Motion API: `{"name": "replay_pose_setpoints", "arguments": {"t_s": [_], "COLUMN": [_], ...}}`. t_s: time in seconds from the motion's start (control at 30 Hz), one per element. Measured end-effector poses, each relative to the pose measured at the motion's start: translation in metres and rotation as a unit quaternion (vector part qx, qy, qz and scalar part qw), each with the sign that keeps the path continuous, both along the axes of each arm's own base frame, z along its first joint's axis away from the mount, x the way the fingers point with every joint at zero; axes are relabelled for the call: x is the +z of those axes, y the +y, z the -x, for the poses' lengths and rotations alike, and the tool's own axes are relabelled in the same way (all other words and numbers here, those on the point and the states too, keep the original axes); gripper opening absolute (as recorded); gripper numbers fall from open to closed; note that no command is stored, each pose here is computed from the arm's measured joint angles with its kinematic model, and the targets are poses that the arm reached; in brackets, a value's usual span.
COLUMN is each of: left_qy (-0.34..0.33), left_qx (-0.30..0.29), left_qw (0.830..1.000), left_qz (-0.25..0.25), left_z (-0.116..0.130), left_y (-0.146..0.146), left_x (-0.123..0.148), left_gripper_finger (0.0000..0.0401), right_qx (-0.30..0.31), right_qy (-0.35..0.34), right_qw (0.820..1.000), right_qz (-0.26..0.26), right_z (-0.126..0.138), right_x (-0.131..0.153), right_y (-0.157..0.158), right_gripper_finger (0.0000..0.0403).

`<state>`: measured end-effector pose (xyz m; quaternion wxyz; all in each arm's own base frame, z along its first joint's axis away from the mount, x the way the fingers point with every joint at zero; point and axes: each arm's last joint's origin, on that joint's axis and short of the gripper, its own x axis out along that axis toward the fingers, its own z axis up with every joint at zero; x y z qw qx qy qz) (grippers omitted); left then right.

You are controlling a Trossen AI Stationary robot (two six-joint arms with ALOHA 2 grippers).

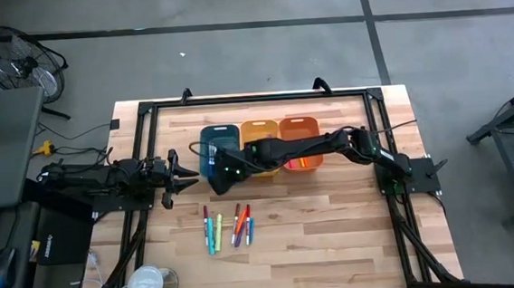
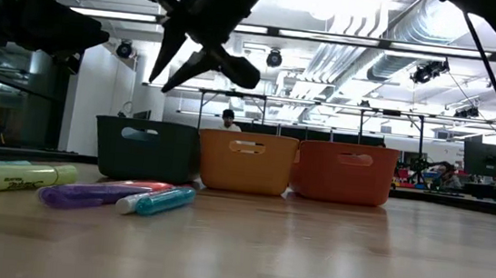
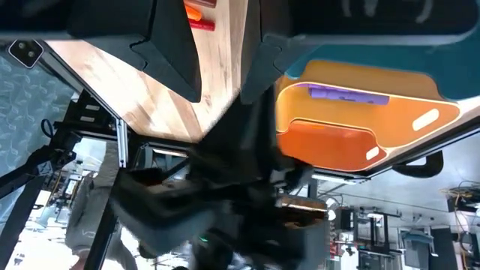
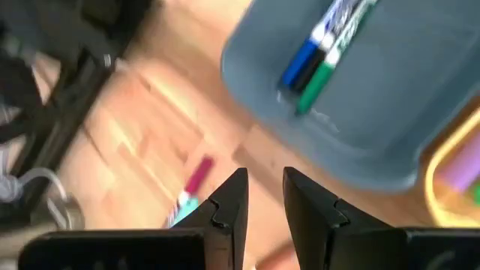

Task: Pick & Place Markers
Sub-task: Put the blue pen into the orange bin

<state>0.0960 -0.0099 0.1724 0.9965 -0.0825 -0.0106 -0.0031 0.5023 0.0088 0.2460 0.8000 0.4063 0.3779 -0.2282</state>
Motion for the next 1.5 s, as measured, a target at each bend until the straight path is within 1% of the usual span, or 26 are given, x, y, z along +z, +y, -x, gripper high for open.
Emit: {"name": "replay_pose_setpoints", "arguments": {"t_s": [0.13, 0.2, 0.27, 0.43, 0.6, 0.77, 0.87, 1.03, 1.17, 1.5], "left_qy": [0.000, 0.000, 0.000, 0.000, 0.000, 0.000, 0.000, 0.000, 0.000, 0.000], "left_qx": [0.000, 0.000, 0.000, 0.000, 0.000, 0.000, 0.000, 0.000, 0.000, 0.000], "left_qw": [1.000, 1.000, 1.000, 1.000, 1.000, 1.000, 1.000, 1.000, 1.000, 1.000], "left_qz": [0.000, 0.000, 0.000, 0.000, 0.000, 0.000, 0.000, 0.000, 0.000, 0.000], "left_z": [0.000, 0.000, 0.000, 0.000, 0.000, 0.000, 0.000, 0.000, 0.000, 0.000], "left_y": [0.000, 0.000, 0.000, 0.000, 0.000, 0.000, 0.000, 0.000, 0.000, 0.000], "left_x": [0.000, 0.000, 0.000, 0.000, 0.000, 0.000, 0.000, 0.000, 0.000, 0.000], "left_gripper_finger": [0.0094, 0.0094, 0.0094, 0.0094, 0.0094, 0.0094, 0.0094, 0.0094, 0.0094, 0.0094], "right_qx": [0.034, 0.050, 0.051, 0.023, -0.031, -0.078, -0.095, -0.129, -0.159, -0.158], "right_qy": [0.027, 0.051, 0.076, 0.140, 0.184, 0.196, 0.200, 0.201, 0.214, 0.230], "right_qw": [0.999, 0.997, 0.995, 0.989, 0.981, 0.977, 0.974, 0.969, 0.960, 0.955], "right_qz": [-0.008, -0.017, -0.030, -0.050, -0.048, -0.043, -0.042, -0.061, -0.090, -0.104], "right_z": [0.005, 0.009, 0.014, 0.027, 0.039, 0.048, 0.053, 0.058, 0.057, 0.049], "right_x": [-0.003, -0.005, -0.008, -0.013, -0.016, -0.017, -0.018, -0.019, -0.030, -0.057], "right_y": [0.017, 0.026, 0.033, 0.052, 0.072, 0.094, 0.106, 0.123, 0.131, 0.140], "right_gripper_finger": [0.0074, 0.0074, 0.0074, 0.0074, 0.0074, 0.0074, 0.0074, 0.0074, 0.0074, 0.0077]}}
